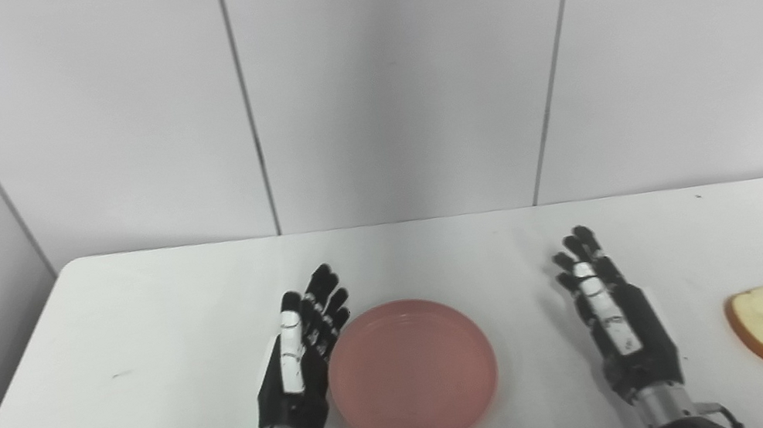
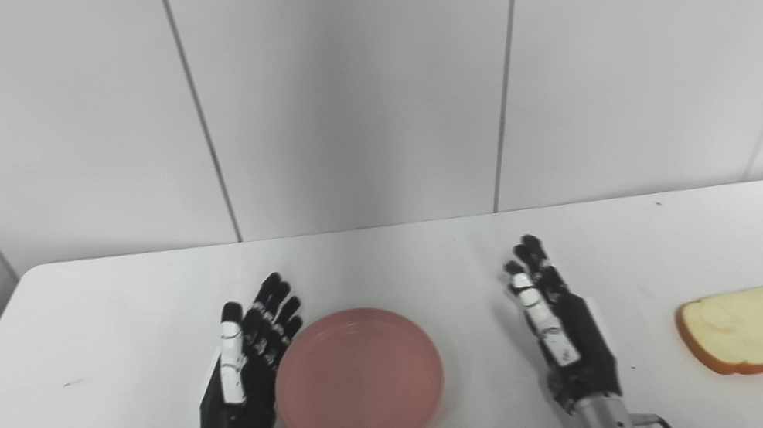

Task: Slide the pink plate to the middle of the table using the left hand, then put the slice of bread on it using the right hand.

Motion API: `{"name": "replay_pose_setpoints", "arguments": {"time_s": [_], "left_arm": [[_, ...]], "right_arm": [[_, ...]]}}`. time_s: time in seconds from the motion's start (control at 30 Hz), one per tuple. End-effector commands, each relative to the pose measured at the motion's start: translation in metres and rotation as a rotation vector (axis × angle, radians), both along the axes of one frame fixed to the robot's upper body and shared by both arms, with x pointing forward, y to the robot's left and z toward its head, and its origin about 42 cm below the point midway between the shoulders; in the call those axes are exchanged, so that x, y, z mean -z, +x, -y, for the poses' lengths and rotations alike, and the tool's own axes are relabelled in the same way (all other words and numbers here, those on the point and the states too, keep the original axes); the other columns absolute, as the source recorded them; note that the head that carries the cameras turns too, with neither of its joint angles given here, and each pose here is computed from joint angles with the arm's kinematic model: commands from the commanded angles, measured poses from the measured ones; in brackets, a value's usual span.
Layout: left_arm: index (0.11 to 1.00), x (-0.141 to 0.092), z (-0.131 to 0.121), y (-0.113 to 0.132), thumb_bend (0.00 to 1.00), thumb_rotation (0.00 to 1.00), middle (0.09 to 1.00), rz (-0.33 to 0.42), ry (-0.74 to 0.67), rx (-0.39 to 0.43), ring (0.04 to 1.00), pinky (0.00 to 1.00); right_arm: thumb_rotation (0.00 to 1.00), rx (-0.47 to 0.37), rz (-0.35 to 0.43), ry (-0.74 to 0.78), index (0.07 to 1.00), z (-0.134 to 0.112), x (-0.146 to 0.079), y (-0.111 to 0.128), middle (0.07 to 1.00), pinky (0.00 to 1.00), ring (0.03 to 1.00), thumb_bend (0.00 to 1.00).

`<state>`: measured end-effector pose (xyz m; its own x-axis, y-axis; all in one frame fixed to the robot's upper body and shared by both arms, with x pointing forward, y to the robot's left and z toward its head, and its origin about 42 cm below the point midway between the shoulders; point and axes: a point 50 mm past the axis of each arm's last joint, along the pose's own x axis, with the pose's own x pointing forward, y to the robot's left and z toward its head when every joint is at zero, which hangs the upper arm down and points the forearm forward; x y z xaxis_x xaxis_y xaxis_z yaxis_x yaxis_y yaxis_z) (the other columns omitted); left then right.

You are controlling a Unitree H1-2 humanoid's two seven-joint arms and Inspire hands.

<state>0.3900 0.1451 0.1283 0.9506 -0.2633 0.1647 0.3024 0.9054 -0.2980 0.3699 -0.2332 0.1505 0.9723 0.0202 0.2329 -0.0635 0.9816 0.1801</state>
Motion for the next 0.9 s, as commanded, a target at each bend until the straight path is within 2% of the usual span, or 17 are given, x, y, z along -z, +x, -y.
{"name": "replay_pose_setpoints", "arguments": {"time_s": [0.0,0.57,0.8,0.87], "left_arm": [[0.93,0.009,0.003,-0.01,0.67,1.0,0.986,-0.034,-0.02,-0.019,0.98,1.0],[0.936,0.016,0.012,-0.023,0.67,1.0,0.995,-0.048,0.034,-0.024,0.994,1.0],[0.937,0.016,0.015,-0.022,0.68,1.0,0.995,-0.058,0.042,-0.034,0.996,1.0],[0.934,0.017,0.017,-0.02,0.68,1.0,0.993,-0.056,0.041,-0.031,0.993,1.0]], "right_arm": [[0.67,0.003,0.061,-0.003,0.953,-0.006,-0.02,0.005,0.954,0.97,0.931,0.7],[0.69,0.0,0.045,-0.01,0.951,-0.017,-0.027,0.005,0.949,0.98,0.929,0.71],[0.68,0.009,0.057,-0.03,0.946,-0.011,-0.031,0.006,0.948,0.97,0.937,0.73],[0.69,0.007,0.087,-0.077,0.949,-0.004,-0.036,0.007,0.952,0.98,0.947,0.71]]}}
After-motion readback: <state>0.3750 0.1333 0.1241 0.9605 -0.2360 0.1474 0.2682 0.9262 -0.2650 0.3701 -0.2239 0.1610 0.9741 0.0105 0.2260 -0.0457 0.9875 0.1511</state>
